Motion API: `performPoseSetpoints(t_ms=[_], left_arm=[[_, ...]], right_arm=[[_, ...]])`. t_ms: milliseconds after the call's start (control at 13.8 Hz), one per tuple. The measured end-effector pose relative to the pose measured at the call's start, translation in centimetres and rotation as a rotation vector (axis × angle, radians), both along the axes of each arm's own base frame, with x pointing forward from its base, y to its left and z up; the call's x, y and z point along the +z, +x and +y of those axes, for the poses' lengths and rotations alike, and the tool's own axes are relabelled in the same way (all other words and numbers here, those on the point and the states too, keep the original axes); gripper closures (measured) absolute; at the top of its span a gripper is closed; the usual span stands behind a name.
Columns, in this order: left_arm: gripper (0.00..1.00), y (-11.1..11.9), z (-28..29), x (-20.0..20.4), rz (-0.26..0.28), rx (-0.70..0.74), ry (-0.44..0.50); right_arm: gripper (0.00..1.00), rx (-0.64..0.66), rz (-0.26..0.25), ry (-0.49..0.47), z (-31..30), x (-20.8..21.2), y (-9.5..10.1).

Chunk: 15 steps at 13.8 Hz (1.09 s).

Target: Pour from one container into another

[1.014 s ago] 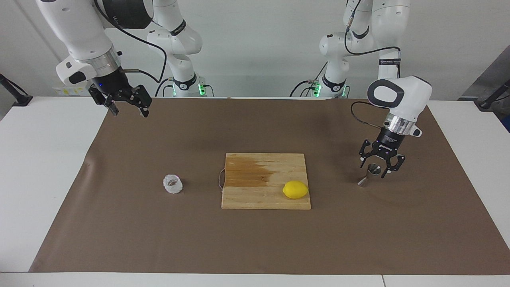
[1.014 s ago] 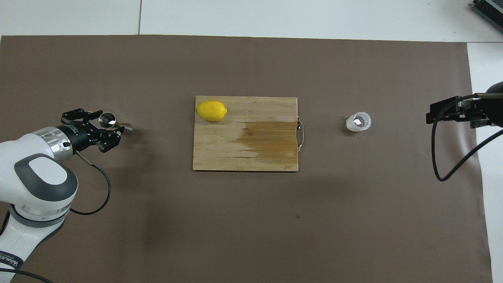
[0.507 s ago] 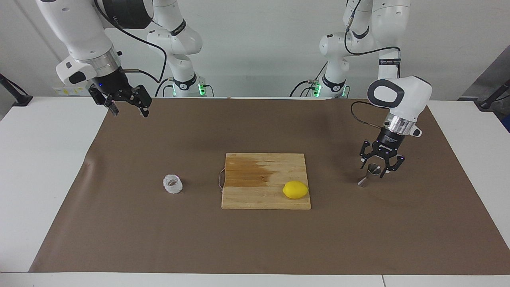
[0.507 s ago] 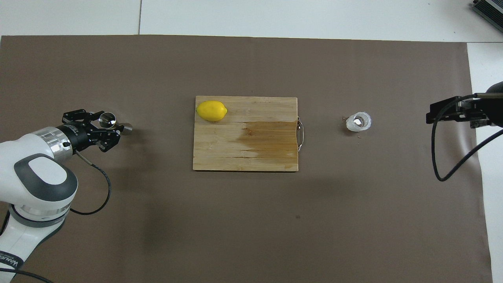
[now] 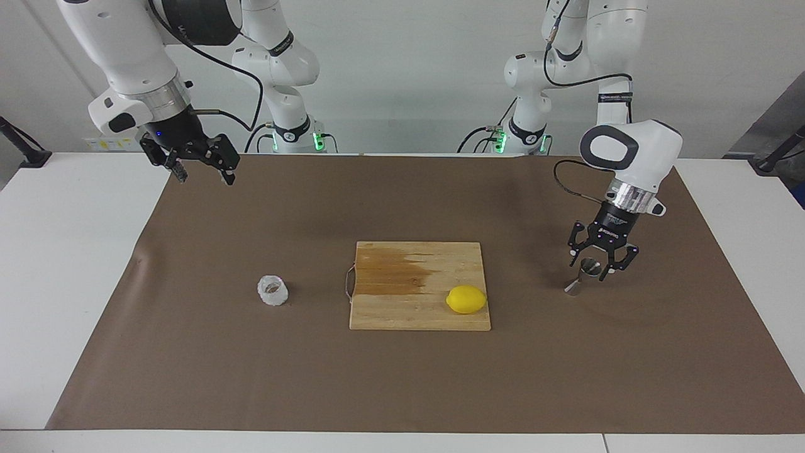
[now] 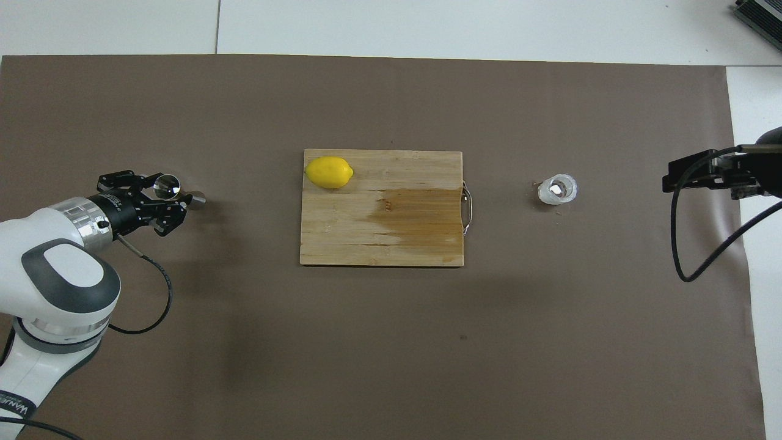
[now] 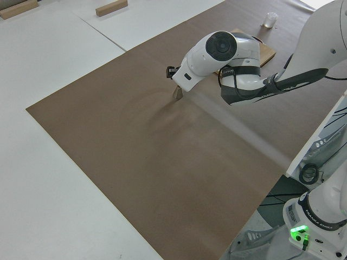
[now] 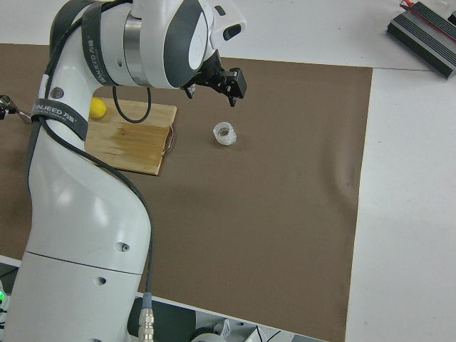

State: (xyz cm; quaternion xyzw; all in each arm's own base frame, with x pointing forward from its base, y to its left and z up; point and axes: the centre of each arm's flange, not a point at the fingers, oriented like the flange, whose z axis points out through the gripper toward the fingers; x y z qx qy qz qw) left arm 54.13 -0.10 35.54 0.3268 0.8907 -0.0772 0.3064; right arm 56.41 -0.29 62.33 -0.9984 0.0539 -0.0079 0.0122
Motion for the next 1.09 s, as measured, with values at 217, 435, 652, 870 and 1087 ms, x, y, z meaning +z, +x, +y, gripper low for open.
performPoseSetpoints(t_ms=[217,435,652,870,1087], left_arm=[[0.33,-0.01,0.01,-0.02,0.001,-0.001,-0.001],[0.34,-0.02,-0.02,-0.05,0.003,-0.002,-0.003],[0.34,-0.04,-0.09,-0.12,0.009,-0.007,-0.008],[0.37,-0.05,-0.1,-0.15,0.011,-0.009,-0.01],[0.4,-0.06,-0.09,-0.16,0.011,-0.009,-0.01]], right_arm=[[0.0,0.0,0.0,0.0,0.0,0.0,0.0],[0.0,0.0,0.0,0.0,0.0,0.0,0.0],[0.0,0.0,0.0,0.0,0.0,0.0,0.0],[0.0,0.0,0.0,0.0,0.0,0.0,0.0],[0.0,0.0,0.0,0.0,0.0,0.0,0.0]])
